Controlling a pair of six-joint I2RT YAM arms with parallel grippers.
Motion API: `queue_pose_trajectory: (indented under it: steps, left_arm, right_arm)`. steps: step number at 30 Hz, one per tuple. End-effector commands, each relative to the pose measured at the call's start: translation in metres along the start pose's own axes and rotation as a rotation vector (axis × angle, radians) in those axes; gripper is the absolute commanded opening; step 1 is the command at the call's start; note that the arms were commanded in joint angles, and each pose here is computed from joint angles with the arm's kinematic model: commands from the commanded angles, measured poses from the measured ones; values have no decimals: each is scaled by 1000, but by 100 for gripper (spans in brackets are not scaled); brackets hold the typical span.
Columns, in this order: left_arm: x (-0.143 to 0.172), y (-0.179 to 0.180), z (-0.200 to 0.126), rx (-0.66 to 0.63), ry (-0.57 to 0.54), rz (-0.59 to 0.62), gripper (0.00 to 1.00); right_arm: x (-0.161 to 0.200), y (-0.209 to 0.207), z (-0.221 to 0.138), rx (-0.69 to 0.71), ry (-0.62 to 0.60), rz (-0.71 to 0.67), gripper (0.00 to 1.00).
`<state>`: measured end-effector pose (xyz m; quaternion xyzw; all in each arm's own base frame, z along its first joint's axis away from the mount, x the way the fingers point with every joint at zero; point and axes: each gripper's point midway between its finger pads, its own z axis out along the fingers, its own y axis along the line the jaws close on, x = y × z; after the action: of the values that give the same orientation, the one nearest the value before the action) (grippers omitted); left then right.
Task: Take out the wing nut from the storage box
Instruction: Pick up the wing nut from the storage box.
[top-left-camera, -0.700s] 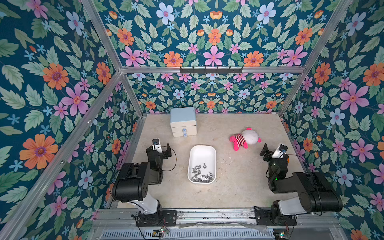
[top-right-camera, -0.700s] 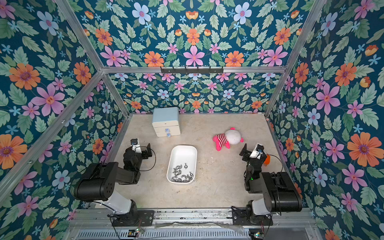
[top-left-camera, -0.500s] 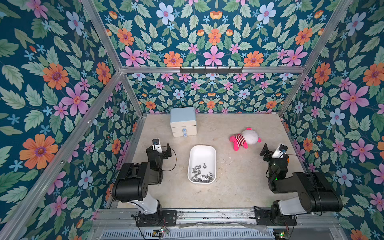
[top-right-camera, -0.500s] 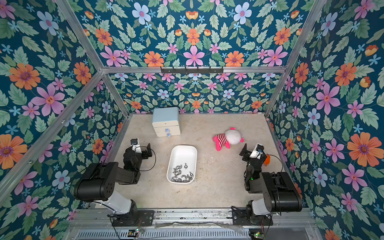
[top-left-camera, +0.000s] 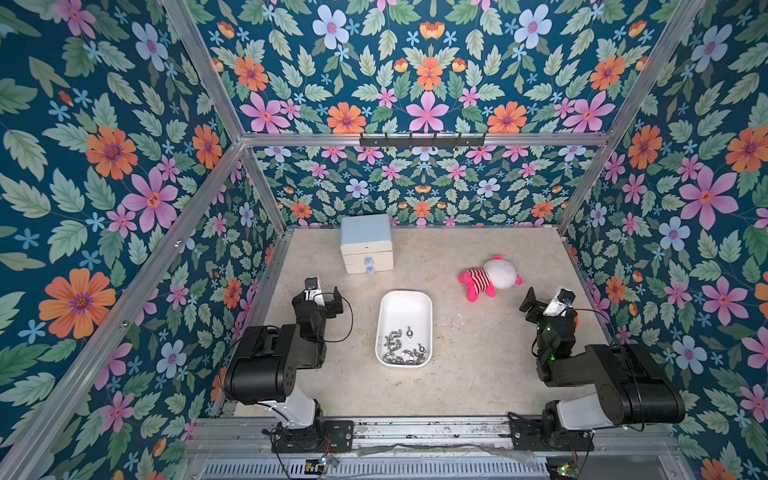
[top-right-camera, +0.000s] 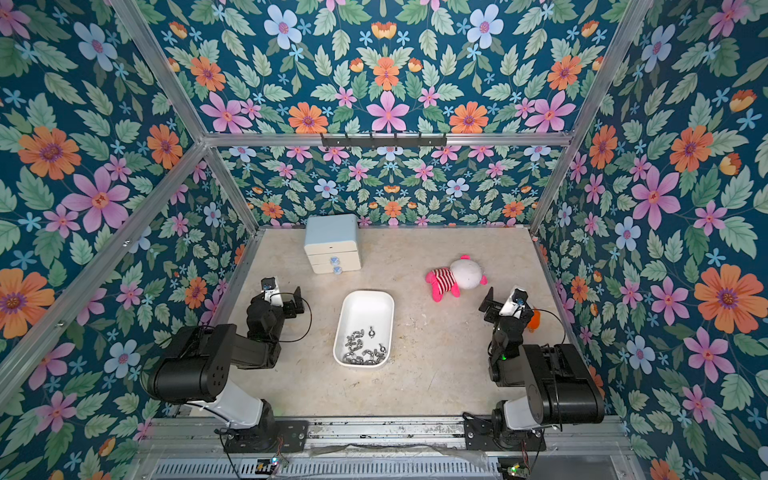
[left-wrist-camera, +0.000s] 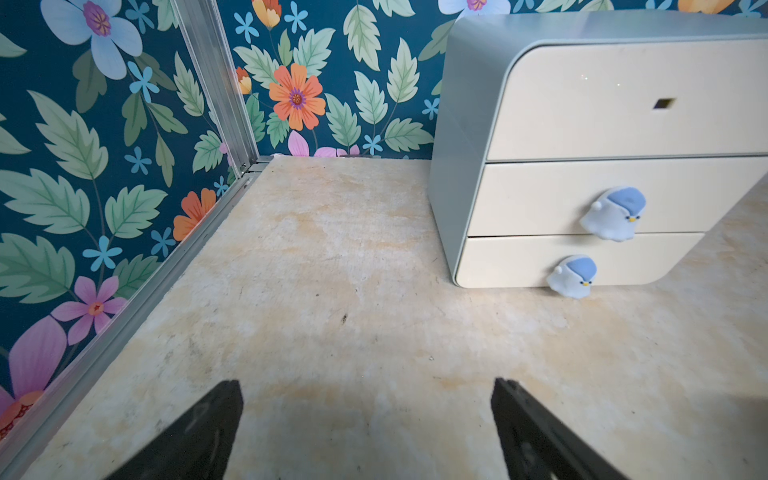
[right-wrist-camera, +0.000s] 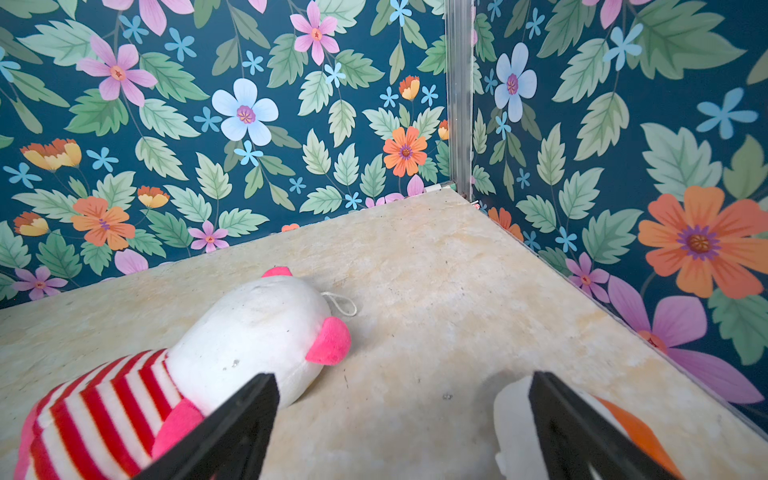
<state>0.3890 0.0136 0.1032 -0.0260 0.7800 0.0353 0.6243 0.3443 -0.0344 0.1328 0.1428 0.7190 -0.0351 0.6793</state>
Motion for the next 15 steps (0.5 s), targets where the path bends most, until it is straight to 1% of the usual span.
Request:
queue_pose_trajectory:
  steps: [1, 13, 15]
  left_arm:
    - [-6, 1, 1, -7, -23, -5, 100]
    - [-6, 1, 1, -4, -23, -6, 100]
    - [-6, 1, 1, -4, -23, -7, 100]
  right_arm:
    - [-6, 1, 0, -5, -22, 8, 99]
    - [-6, 2, 1, -8, -20, 9, 99]
    - [-4, 2, 4, -30, -3, 17, 99]
